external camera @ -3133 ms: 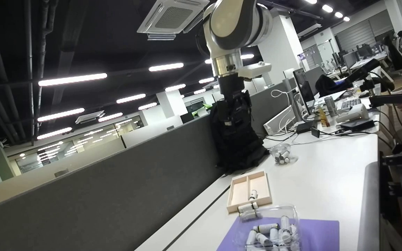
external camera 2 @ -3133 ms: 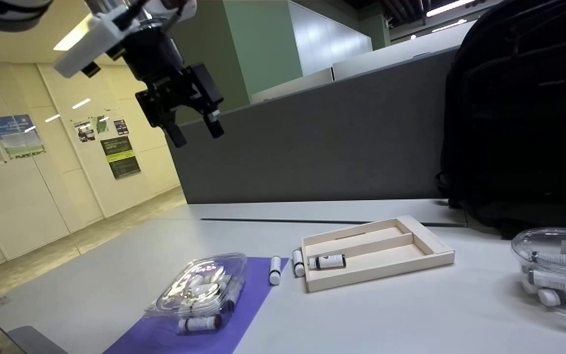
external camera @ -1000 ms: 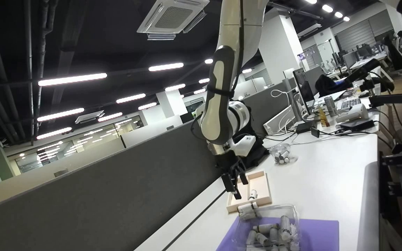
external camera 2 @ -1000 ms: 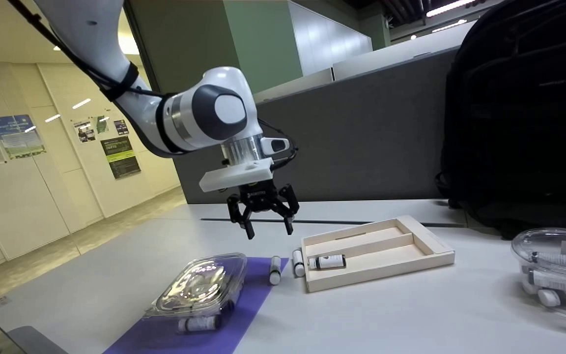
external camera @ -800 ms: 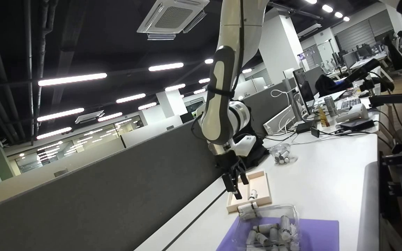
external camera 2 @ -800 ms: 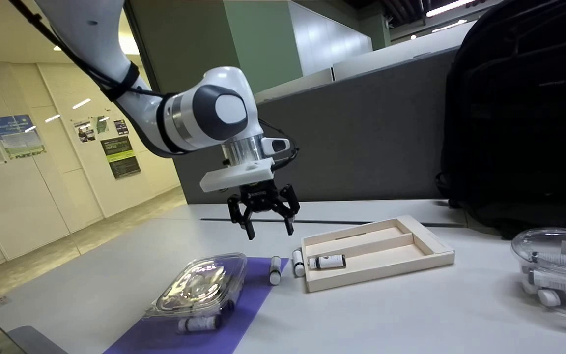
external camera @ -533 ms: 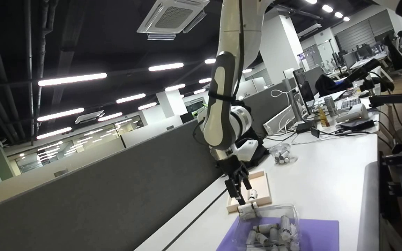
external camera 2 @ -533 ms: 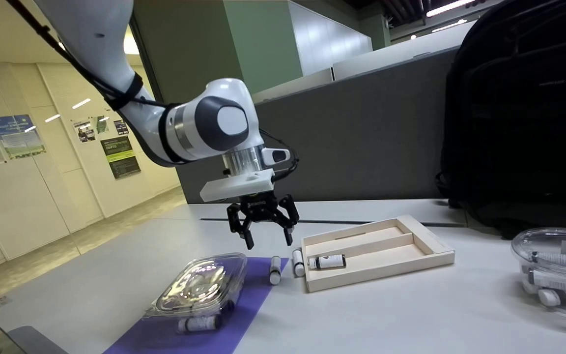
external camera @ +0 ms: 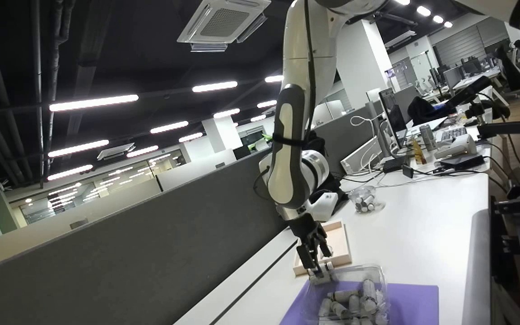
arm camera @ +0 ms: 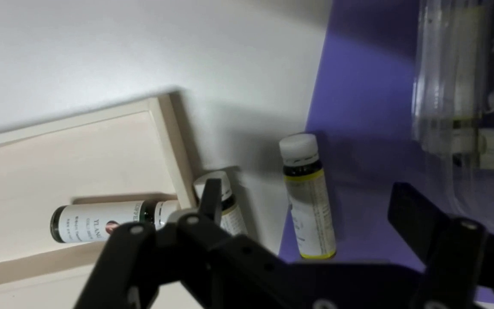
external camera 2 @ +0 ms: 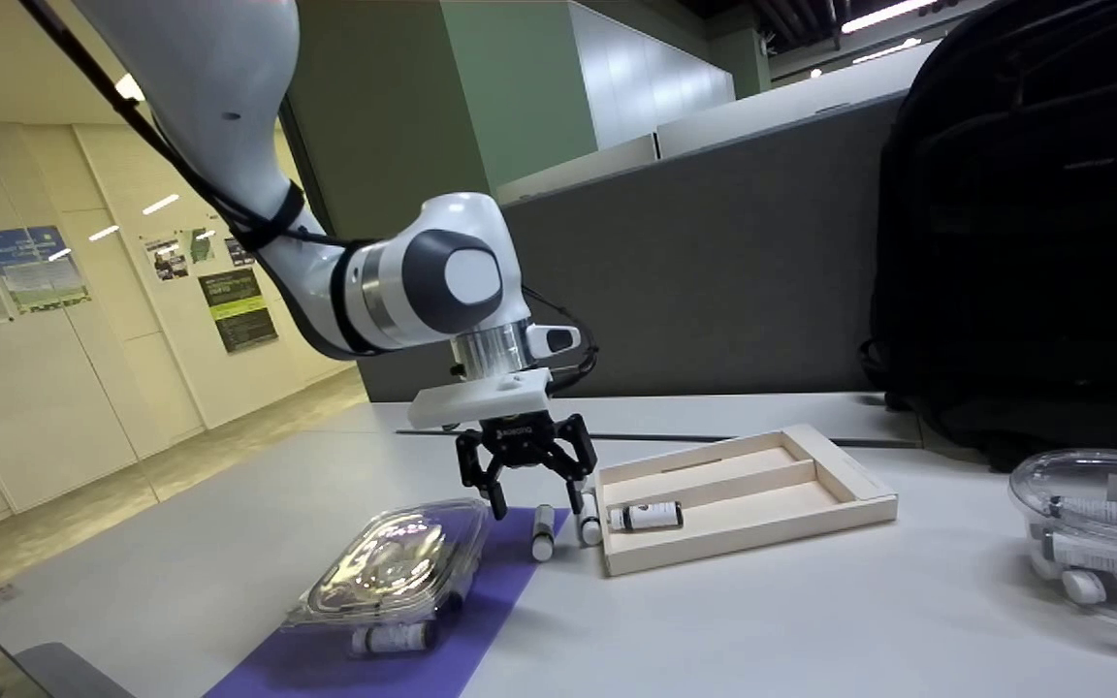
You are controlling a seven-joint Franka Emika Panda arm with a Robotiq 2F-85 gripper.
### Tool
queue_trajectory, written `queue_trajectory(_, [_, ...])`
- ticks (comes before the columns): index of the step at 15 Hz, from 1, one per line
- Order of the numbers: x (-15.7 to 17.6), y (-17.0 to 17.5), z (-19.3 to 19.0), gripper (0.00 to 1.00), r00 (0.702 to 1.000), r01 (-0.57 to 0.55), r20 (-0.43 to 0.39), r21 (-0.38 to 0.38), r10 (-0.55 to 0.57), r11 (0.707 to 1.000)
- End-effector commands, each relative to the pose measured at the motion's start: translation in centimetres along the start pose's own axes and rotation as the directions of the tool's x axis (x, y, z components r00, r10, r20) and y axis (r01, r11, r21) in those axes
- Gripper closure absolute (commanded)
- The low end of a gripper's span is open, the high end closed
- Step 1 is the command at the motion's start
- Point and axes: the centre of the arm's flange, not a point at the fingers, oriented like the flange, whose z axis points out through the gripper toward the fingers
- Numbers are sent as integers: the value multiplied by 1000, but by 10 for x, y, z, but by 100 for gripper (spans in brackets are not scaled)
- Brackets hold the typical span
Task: Pick up one bottle from the placemat and put it on the tray.
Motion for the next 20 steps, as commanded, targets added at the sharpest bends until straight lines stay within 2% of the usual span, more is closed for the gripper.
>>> queue_trajectory(1, [13, 2, 6, 0, 1000, 1, -1, -14, -1, 1000])
queue_trajectory(6, [20, 1, 13, 0, 1000, 23, 9, -19, -23, 1000])
queue_trajectory(8, [23, 0, 17, 26, 999, 30, 14, -18, -30, 999])
queue_trajectory(18, [29, -11, 19, 95, 997, 74, 14, -21, -74, 997])
queue_trajectory(20, [27, -11, 12, 93, 997, 73, 2, -24, -73, 997])
